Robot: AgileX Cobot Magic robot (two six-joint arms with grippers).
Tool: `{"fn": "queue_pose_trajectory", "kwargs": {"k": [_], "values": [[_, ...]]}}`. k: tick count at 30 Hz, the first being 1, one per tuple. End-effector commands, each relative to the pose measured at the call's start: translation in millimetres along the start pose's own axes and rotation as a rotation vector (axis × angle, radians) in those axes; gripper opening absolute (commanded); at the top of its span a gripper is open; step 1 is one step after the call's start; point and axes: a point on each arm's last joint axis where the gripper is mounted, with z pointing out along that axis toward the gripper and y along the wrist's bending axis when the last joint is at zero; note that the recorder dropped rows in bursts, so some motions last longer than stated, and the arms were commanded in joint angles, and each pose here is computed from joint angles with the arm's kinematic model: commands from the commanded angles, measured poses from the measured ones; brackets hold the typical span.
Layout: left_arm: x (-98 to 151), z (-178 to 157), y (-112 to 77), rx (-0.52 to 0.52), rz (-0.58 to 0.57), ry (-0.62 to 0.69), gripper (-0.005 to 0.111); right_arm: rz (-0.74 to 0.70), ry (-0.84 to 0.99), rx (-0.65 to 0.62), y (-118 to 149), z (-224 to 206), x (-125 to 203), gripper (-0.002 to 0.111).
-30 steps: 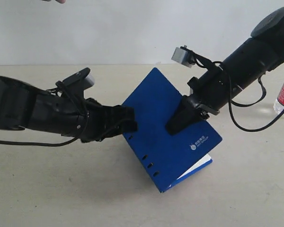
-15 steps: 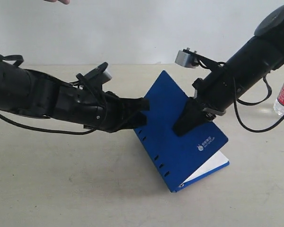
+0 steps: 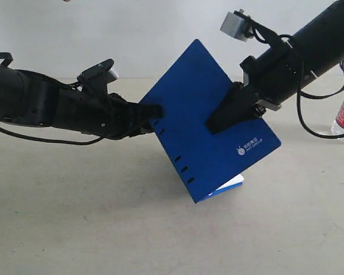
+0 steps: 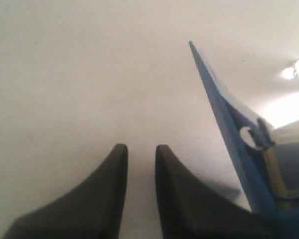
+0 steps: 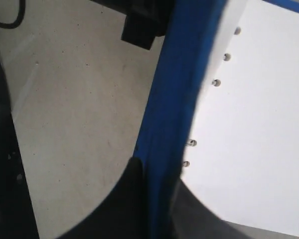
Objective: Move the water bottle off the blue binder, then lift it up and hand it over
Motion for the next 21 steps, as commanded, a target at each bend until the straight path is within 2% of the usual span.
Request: {"fn": "queue_pose_trajectory", "kwargs": {"k": [1, 3, 4, 5, 8, 16, 18, 21], "values": [[-7, -3, -18.6, 0.160, -0.057, 0.012, 0.036, -0.049, -0.054, -0.024, 18, -15, -8, 0.000], [-5, -7, -29.6, 0.305, -0.129, 0.065, 0.058, -0.061, -0.063, -0.017, 22, -19, -10, 0.000], [-4, -10, -35.3, 0.395, -0.131, 0.092, 0.068, -0.067, -0.064, -0.014, 23, -20, -10, 0.000], [-3, -13, -39.8, 0.464, -0.127, 0.113, 0.073, -0.070, -0.059, -0.012, 23, -20, -9, 0.000], [-1, -19, -48.8, 0.585, -0.080, 0.139, 0.073, -0.096, -0.058, -0.010, 23, -20, -9, 0.000], [4, -36, -66.4, 0.870, 0.178, 0.108, 0.069, -0.144, -0.031, -0.006, 18, -16, -6, 0.000], [5, -40, -68.6, 0.928, 0.241, 0.083, 0.067, -0.144, -0.009, -0.003, 15, -13, -4, 0.000], [5, -40, -68.6, 0.932, 0.312, 0.048, 0.065, -0.132, 0.027, -0.004, 6, -6, 0, 0.000]]}}
